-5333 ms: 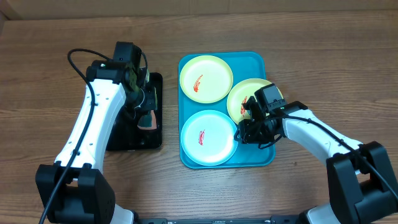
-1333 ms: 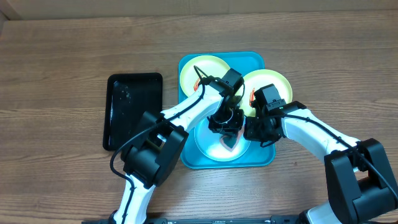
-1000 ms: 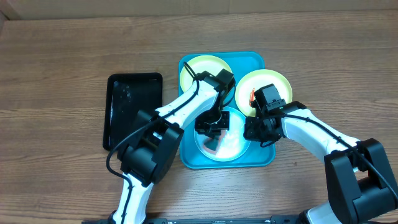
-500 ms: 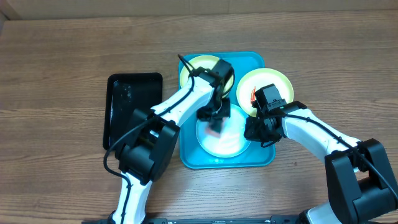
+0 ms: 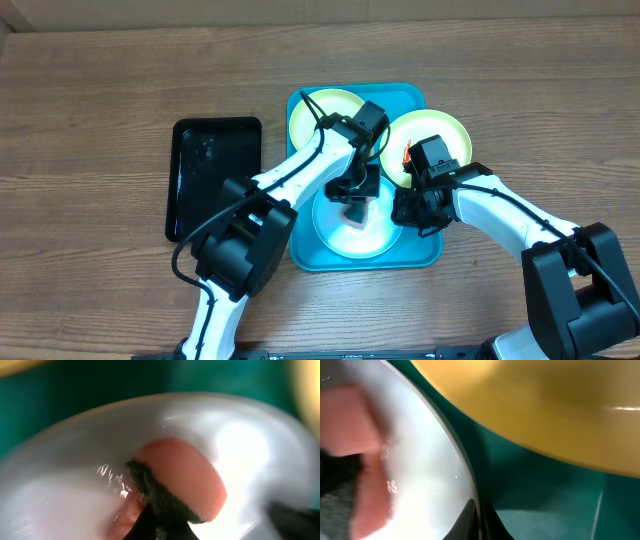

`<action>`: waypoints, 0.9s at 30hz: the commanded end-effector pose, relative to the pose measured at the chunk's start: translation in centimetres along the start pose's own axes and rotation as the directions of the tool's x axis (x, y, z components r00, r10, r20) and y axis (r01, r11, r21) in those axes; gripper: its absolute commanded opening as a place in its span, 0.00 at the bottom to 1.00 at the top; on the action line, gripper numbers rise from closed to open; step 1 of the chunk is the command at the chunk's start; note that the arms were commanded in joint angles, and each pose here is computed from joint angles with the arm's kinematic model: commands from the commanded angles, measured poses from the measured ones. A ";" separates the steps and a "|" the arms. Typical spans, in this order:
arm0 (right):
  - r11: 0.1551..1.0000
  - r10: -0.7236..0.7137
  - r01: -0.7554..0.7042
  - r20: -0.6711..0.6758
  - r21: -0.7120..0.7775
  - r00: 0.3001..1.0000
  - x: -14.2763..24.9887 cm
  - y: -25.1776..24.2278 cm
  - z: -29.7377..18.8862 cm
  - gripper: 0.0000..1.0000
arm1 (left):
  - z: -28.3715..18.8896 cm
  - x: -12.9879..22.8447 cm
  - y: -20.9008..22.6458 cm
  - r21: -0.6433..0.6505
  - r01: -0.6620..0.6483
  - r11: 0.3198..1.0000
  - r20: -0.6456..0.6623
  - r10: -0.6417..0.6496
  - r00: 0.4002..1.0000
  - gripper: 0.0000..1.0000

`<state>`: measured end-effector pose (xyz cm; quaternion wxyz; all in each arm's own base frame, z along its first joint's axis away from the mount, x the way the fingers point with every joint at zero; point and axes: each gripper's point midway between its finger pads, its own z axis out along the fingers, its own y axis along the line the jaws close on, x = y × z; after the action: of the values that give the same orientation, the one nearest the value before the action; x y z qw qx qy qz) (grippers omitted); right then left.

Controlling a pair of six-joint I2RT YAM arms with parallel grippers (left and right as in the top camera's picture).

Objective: Clean dirty plates on tray and stack at the side
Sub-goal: 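Scrub the white plate surface with the sponge in the left gripper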

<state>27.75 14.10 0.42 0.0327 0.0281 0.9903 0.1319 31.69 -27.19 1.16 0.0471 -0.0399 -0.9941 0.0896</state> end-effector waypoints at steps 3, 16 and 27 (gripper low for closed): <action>0.998 -0.009 0.011 -0.032 0.069 0.999 1.0 -1.5 0.9 0.04 | -0.6 -0.6 8.8 -0.355 0.081 0.931 0.045 -0.070 0.997 0.04; 0.998 -0.009 0.011 -0.032 0.069 0.999 1.0 -1.5 0.9 0.04 | -5.2 -0.6 5.4 -0.175 0.133 0.976 0.110 -0.115 0.987 0.04; 0.998 -0.009 0.011 -0.032 0.069 0.999 1.0 -1.5 0.9 0.04 | -17.0 0.4 6.8 0.037 0.123 0.992 0.269 -0.129 0.955 0.04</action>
<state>27.71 14.15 0.43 0.0323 0.0261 0.9903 0.1328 32.99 -20.61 12.79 -0.0476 0.0250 -0.9949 0.0849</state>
